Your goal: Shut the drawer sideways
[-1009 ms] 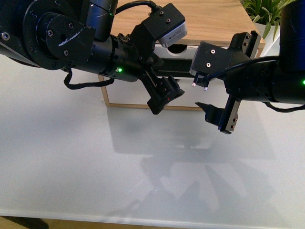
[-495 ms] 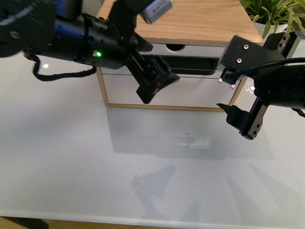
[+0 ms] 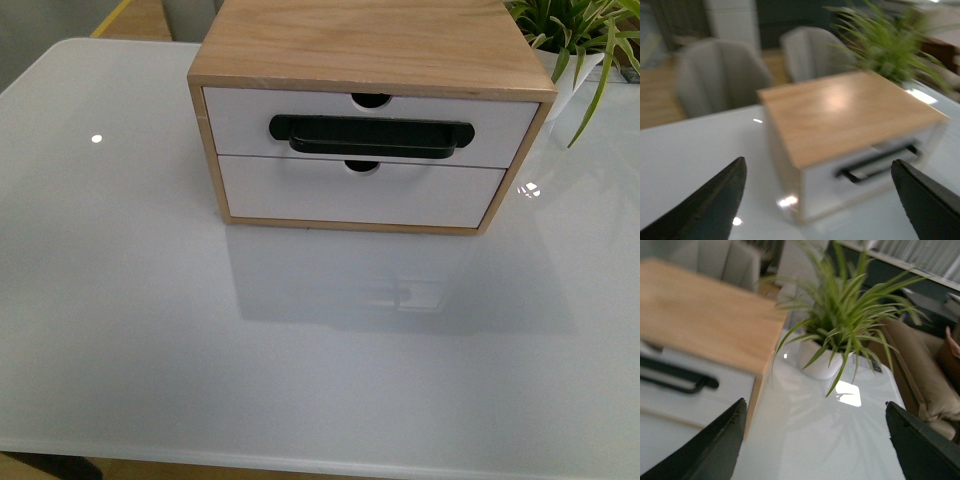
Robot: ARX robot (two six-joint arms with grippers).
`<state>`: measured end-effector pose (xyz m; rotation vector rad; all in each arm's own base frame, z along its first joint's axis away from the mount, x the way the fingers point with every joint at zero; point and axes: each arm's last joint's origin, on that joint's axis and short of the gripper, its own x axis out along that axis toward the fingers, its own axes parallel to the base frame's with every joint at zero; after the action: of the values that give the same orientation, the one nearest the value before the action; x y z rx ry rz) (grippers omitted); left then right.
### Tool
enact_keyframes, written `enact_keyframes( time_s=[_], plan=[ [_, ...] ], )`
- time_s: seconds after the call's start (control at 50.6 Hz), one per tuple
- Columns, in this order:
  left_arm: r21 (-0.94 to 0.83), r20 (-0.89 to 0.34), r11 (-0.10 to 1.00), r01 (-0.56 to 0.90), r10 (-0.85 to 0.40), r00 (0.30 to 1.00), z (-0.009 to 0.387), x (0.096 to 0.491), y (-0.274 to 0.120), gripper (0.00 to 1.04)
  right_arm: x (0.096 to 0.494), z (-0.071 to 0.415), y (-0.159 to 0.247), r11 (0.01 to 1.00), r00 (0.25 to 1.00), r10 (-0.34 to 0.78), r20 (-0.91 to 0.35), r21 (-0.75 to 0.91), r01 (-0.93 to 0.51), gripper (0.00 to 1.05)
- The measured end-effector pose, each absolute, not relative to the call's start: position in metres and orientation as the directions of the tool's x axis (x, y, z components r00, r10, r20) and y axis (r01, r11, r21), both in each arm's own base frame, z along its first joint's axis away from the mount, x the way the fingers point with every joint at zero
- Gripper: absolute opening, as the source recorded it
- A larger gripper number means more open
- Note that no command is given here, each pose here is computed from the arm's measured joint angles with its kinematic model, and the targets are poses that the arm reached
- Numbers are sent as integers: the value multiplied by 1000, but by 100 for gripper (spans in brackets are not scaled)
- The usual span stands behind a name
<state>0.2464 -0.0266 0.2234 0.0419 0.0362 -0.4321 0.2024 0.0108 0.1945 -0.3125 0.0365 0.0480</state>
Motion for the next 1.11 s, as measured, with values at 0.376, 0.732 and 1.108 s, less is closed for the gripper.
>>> enact_keyframes(
  time_s=[0.376, 0.732, 1.108],
  plan=[
    [8, -6, 1000, 17, -17, 1000, 192, 193, -4, 20, 162, 180, 0, 1000, 1000, 1, -9, -20, -1, 14],
    [2, -7, 1000, 2, -2, 1000, 177, 155, 0, 2, 138, 168, 0, 1000, 1000, 1, -1, -11, -1, 2],
    [2, 8, 1000, 2, -2, 1000, 169, 132, 0, 2, 121, 173, 0, 1000, 1000, 1, 18, -11, -1, 2]
  ],
)
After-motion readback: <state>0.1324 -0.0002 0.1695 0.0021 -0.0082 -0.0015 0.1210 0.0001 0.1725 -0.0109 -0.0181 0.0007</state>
